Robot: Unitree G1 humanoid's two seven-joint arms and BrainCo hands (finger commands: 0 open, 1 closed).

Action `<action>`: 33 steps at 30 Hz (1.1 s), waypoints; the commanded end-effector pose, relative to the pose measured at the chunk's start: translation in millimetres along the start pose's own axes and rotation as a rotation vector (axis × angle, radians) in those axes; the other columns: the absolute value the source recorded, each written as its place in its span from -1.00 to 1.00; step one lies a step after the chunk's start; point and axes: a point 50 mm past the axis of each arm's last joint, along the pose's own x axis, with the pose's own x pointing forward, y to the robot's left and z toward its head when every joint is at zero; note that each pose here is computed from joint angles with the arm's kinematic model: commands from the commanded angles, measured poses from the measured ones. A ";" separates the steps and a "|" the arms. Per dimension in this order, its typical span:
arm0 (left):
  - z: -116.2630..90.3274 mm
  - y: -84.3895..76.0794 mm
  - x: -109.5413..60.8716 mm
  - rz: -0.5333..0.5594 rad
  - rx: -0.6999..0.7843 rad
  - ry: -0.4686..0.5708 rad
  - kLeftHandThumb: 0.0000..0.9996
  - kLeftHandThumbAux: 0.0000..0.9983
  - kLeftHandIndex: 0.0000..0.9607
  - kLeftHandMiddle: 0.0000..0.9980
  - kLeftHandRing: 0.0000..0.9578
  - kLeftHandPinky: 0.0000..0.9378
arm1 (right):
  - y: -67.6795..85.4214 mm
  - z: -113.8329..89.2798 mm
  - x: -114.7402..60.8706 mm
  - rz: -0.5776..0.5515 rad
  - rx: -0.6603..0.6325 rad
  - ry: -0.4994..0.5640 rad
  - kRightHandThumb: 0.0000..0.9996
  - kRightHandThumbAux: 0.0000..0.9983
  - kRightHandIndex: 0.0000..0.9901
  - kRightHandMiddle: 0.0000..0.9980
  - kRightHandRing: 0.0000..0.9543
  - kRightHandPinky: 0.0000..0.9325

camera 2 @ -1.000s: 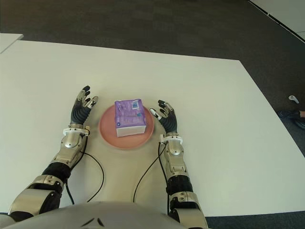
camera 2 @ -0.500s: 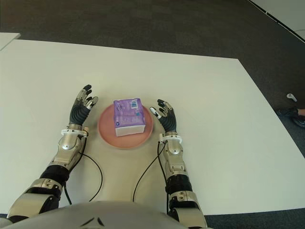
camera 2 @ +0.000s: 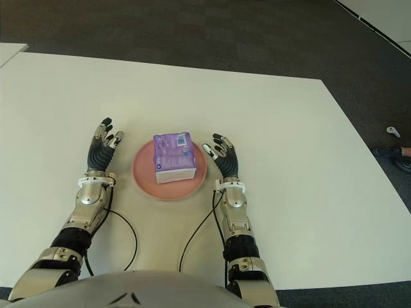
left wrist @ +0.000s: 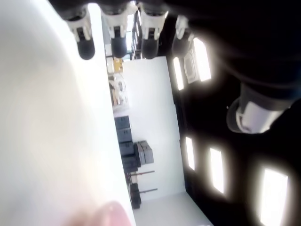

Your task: Put the tissue paper into the plate.

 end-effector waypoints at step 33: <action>17.9 -16.6 -12.5 -0.142 -0.103 0.134 -1.00 -0.04 -1.00 -1.00 -1.00 -1.00 | -4.6 -22.6 -9.1 -0.108 0.070 0.107 -0.28 0.40 -0.88 -0.86 -0.86 -0.81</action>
